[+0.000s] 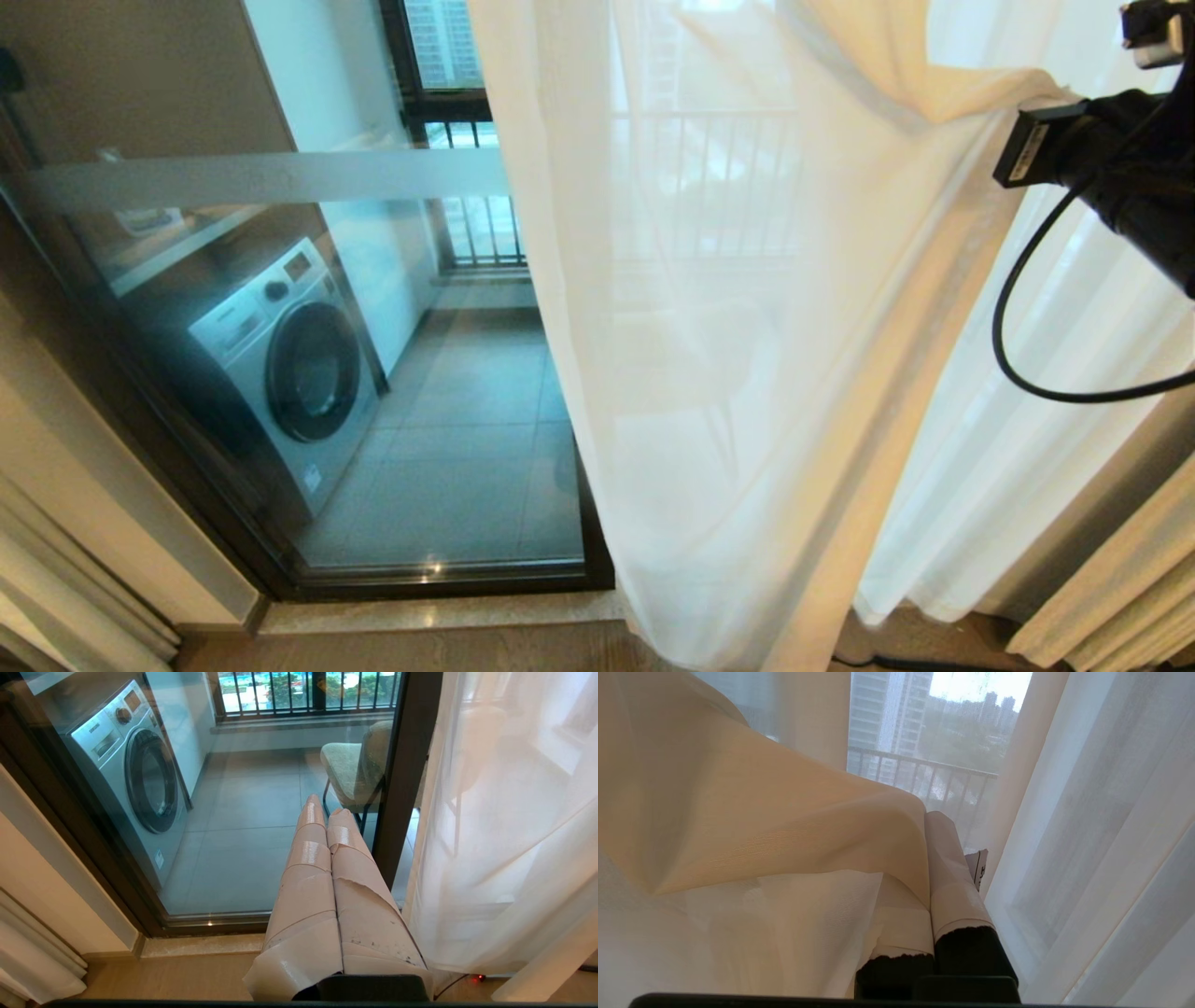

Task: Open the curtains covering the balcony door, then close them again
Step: Pull the inner curtains open on both sides

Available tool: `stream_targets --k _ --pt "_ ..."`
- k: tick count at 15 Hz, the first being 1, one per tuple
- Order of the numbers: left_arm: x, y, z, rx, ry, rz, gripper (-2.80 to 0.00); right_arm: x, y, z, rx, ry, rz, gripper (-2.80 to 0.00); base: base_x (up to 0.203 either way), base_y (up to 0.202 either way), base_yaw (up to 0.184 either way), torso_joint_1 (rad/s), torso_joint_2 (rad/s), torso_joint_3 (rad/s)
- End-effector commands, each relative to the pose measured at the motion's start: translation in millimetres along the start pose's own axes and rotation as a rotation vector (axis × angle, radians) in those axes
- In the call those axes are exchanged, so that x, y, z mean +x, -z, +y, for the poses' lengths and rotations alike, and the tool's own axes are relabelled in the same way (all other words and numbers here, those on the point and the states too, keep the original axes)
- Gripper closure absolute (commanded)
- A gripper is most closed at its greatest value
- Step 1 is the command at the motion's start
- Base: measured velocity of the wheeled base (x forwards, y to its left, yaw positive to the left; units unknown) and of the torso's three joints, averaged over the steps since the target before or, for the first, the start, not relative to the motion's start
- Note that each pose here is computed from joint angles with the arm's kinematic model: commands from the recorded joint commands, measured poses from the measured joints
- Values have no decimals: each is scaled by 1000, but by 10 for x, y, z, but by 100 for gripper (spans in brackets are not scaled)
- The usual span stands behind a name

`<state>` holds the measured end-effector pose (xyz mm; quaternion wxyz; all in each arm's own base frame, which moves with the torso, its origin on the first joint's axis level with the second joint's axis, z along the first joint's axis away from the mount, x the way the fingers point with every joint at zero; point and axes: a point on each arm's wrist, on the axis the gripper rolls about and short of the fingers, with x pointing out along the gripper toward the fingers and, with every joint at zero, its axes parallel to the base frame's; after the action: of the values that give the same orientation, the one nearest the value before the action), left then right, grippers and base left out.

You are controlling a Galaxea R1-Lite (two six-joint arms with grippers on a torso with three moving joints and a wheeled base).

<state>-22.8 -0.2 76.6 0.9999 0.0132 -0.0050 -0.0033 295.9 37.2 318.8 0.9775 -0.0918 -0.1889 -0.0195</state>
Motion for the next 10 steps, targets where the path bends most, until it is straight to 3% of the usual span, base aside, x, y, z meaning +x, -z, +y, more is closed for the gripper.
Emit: stream_targets --k 1,10 --pt "0 0 0 0 -1 -1 0 6 9 4 -2 1 -2 0 0 0 0 0 0 0" --pt "0 0 0 0 -1 -1 0 -35 40 6 -4 -2 11 0 0 0 0 0 0 0"
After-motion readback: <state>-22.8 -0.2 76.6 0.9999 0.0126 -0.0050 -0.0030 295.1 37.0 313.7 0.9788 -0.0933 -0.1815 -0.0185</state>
